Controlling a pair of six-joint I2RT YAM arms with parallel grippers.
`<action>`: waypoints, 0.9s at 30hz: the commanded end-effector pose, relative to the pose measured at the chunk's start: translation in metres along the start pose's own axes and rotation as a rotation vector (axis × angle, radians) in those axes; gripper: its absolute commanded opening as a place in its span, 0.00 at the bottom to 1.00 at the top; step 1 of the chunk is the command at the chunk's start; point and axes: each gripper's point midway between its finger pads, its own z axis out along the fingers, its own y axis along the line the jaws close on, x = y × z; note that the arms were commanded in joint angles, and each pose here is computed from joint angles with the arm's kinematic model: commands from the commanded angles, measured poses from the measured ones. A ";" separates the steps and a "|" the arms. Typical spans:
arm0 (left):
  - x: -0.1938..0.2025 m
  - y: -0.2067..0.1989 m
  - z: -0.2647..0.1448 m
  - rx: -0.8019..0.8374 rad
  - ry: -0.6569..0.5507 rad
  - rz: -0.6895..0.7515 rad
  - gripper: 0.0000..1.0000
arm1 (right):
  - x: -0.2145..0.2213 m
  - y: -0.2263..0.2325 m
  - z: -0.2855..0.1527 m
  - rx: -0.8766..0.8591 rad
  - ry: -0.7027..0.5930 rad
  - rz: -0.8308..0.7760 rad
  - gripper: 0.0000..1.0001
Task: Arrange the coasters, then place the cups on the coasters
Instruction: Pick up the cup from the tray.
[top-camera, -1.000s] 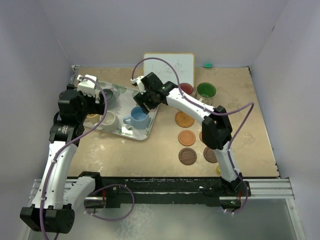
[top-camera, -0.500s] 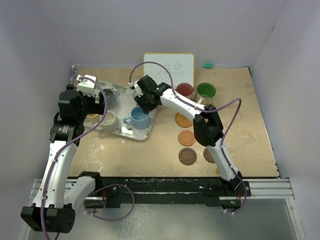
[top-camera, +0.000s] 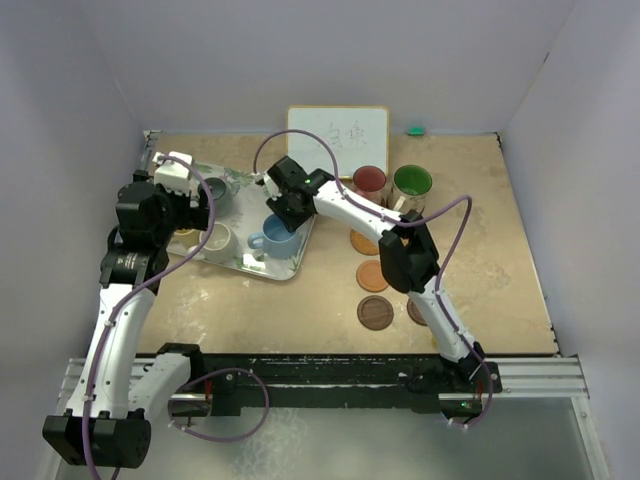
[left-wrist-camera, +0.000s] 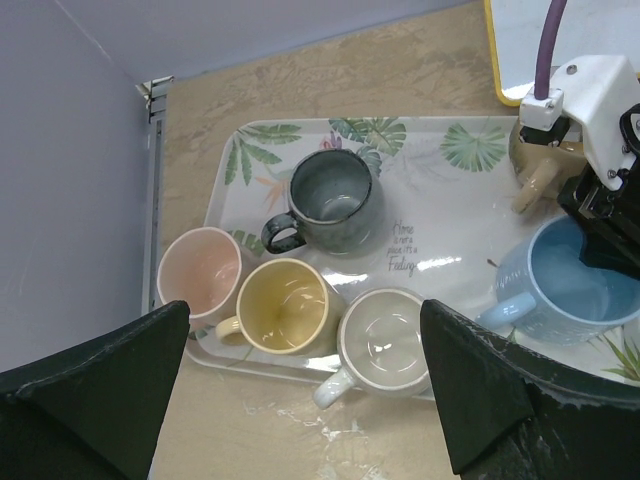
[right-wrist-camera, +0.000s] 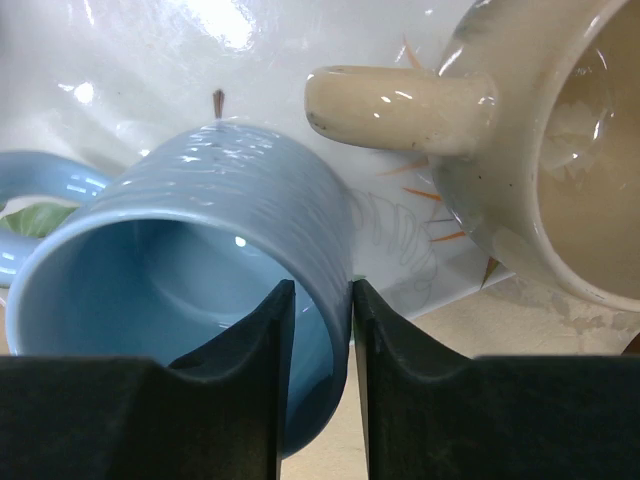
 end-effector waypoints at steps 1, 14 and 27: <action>-0.015 0.006 -0.003 -0.019 -0.065 -0.017 0.94 | -0.011 0.000 -0.013 0.015 -0.015 0.000 0.28; -0.013 0.010 -0.003 -0.034 -0.066 -0.011 0.94 | -0.052 -0.006 -0.096 0.024 -0.166 -0.097 0.00; -0.009 0.006 0.000 -0.012 -0.062 0.002 0.94 | -0.019 -0.013 -0.181 -0.018 -0.223 -0.305 0.00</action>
